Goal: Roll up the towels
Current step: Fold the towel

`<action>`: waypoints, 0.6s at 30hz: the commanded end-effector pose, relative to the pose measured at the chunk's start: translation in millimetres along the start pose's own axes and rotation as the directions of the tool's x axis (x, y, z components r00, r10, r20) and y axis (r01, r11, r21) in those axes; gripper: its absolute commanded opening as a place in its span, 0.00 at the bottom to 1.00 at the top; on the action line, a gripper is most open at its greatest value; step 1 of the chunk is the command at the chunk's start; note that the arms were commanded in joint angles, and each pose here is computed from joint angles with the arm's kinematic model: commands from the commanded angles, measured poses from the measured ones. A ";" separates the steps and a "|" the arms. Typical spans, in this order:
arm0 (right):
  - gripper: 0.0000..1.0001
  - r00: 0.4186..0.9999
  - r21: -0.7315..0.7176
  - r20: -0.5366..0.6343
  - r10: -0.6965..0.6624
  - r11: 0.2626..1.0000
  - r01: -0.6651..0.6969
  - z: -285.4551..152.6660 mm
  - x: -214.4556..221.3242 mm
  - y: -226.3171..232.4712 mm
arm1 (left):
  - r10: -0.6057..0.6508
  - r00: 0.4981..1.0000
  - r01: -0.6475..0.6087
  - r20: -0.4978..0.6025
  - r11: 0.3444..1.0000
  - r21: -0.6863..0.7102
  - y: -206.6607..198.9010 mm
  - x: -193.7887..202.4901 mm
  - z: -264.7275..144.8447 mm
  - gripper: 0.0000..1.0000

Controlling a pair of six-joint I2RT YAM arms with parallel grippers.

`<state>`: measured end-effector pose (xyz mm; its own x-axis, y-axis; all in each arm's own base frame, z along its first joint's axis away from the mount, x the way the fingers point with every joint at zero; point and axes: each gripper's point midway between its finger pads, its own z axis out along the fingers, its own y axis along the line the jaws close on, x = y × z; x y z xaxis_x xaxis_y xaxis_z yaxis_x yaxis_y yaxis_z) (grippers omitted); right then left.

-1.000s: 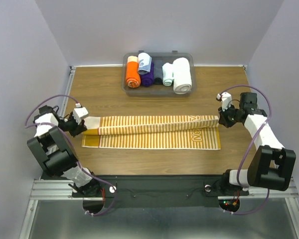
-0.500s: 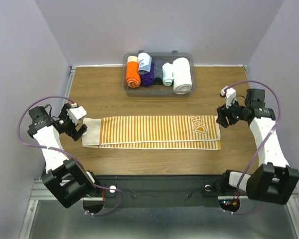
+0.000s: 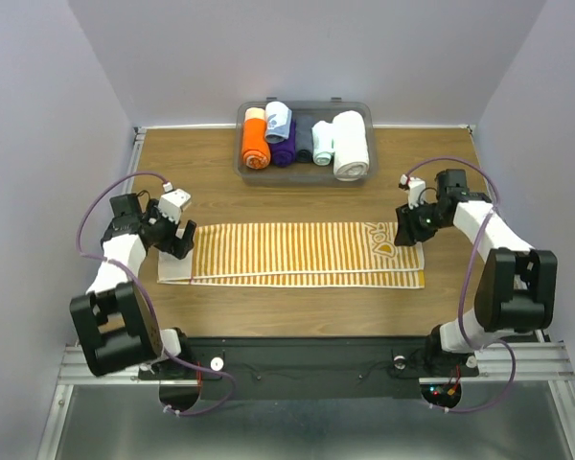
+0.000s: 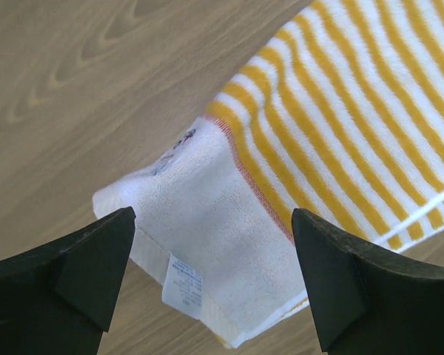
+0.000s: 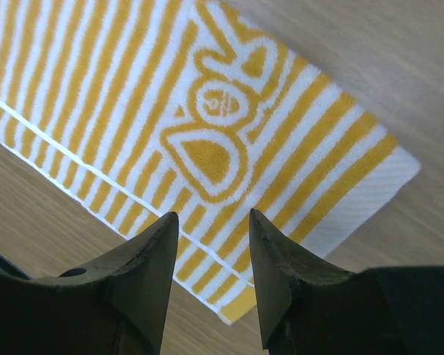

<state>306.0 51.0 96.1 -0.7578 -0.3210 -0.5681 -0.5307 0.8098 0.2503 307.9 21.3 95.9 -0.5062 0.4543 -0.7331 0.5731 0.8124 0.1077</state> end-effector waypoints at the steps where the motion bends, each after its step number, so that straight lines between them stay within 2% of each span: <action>1: 0.48 0.996 0.094 -0.070 0.059 0.994 -0.052 20.8 18.9 -24.2 | -0.212 0.977 0.209 -0.017 0.974 -0.086 23.9 4.4 19.5 0.99; 7: 0.47 0.990 0.166 -0.135 0.045 0.986 -0.022 46.7 24.7 -61.2 | -0.311 0.950 0.308 -0.037 0.948 -0.085 24.7 4.9 46.8 0.99; 11: 0.45 0.993 0.204 -0.114 0.018 0.979 0.006 53.6 -2.9 -86.4 | -0.377 0.926 0.375 -0.014 0.925 -0.061 23.6 -11.6 60.3 0.99; 18: 0.45 0.996 0.274 -0.085 -0.012 0.961 0.035 51.6 -34.9 -112.3 | -0.480 0.877 0.479 -0.010 0.877 -0.037 -2.3 -30.2 77.8 0.99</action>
<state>380.1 9.2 30.4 -0.8246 -0.3536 -0.4416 -0.4382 0.8929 0.1032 355.4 -9.6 49.2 -0.7425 0.0987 -0.6626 0.2909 0.9385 -0.1862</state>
